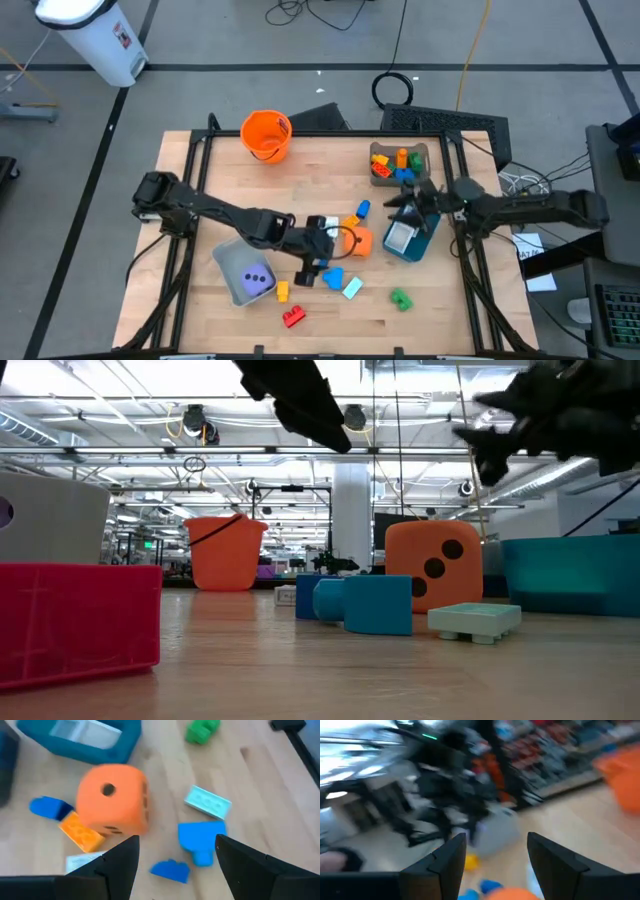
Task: Pick & Place Toys
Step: Put the blue game piece into the black bin
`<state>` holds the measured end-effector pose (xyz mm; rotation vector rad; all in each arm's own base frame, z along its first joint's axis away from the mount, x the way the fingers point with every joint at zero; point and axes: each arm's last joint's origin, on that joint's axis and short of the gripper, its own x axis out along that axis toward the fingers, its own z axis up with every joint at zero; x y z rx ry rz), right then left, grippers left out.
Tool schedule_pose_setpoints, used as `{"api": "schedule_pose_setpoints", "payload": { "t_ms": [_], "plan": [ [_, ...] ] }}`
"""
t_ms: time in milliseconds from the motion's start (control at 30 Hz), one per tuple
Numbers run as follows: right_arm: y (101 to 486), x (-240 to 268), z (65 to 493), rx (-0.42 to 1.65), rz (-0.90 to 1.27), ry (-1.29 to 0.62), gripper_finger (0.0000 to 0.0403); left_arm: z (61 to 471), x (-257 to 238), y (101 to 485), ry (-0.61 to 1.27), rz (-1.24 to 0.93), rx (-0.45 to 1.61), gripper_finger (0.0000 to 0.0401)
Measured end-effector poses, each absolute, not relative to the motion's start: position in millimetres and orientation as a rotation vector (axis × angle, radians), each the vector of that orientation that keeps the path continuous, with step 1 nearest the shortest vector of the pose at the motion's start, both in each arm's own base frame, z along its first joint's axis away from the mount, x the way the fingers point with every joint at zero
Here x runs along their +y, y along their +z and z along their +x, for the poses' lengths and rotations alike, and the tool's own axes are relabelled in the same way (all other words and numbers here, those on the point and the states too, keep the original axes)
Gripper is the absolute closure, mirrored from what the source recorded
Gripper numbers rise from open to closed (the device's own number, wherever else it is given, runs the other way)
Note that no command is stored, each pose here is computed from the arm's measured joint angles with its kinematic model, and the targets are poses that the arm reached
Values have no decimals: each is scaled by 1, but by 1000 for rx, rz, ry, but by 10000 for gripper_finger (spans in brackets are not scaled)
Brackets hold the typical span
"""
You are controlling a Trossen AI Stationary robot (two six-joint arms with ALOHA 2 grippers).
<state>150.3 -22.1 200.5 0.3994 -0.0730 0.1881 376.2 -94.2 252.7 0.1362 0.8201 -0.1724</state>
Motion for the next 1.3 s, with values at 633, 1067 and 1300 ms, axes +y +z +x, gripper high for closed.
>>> {"api": "schedule_pose_setpoints", "payload": {
  "t_ms": [633, 1067, 1300],
  "plan": [
    [188, 56, 155, -40, 19, 134, 245, 394, -75, 195, 267, -364, 980, 132],
    [190, 52, 157, -68, -50, 78, 245, 394, -94, 179, 266, -417, 1027, 132],
    [191, 51, 157, -74, -48, 71, 245, 395, -100, 165, 272, -423, 1063, 132]
  ]
}}
